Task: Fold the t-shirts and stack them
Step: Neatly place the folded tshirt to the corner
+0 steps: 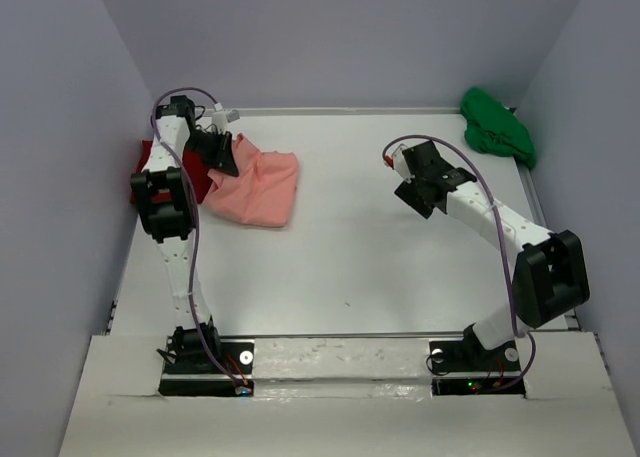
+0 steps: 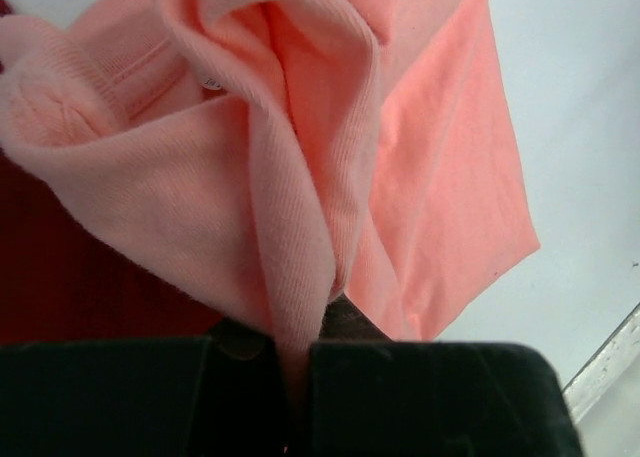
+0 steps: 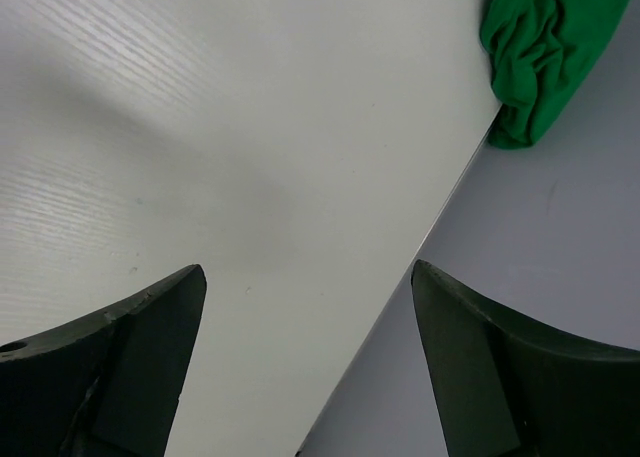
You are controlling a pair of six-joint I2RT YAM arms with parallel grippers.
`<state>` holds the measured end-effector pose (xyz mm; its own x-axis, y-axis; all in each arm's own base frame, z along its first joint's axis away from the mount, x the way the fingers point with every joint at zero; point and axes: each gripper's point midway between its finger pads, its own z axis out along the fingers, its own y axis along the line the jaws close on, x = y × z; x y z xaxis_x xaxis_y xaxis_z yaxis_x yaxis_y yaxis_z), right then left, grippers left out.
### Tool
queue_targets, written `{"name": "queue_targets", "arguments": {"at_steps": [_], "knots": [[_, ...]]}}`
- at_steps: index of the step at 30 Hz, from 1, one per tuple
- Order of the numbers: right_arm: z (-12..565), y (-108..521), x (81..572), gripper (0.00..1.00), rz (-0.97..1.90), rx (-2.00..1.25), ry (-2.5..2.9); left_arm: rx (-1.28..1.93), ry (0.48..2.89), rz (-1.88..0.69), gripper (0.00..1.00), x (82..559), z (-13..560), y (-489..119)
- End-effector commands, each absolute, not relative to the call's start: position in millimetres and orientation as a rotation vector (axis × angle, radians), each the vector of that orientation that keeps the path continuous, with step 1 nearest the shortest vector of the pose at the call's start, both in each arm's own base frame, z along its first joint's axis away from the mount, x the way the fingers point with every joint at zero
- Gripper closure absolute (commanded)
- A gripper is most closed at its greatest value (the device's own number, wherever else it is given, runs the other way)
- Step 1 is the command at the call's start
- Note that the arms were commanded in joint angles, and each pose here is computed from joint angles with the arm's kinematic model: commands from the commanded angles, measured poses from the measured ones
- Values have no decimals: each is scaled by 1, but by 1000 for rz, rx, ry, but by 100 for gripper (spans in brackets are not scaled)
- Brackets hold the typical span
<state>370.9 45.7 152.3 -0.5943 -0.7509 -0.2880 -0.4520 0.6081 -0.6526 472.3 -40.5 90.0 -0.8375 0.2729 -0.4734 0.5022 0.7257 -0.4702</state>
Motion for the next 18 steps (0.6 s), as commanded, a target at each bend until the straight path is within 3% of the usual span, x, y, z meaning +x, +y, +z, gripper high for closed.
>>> {"name": "queue_targets", "arguments": {"at_steps": [1,5,18], "knots": [[159,52,374,11,-667,-914,2288,625,2544,-749,100,474,110,-18],[157,57,372,10,-619,-921,2301,614,2550,-662,100,480,114,0],[131,67,370,10,-574,-972,2382,620,2375,-729,100,501,161,-14]]}}
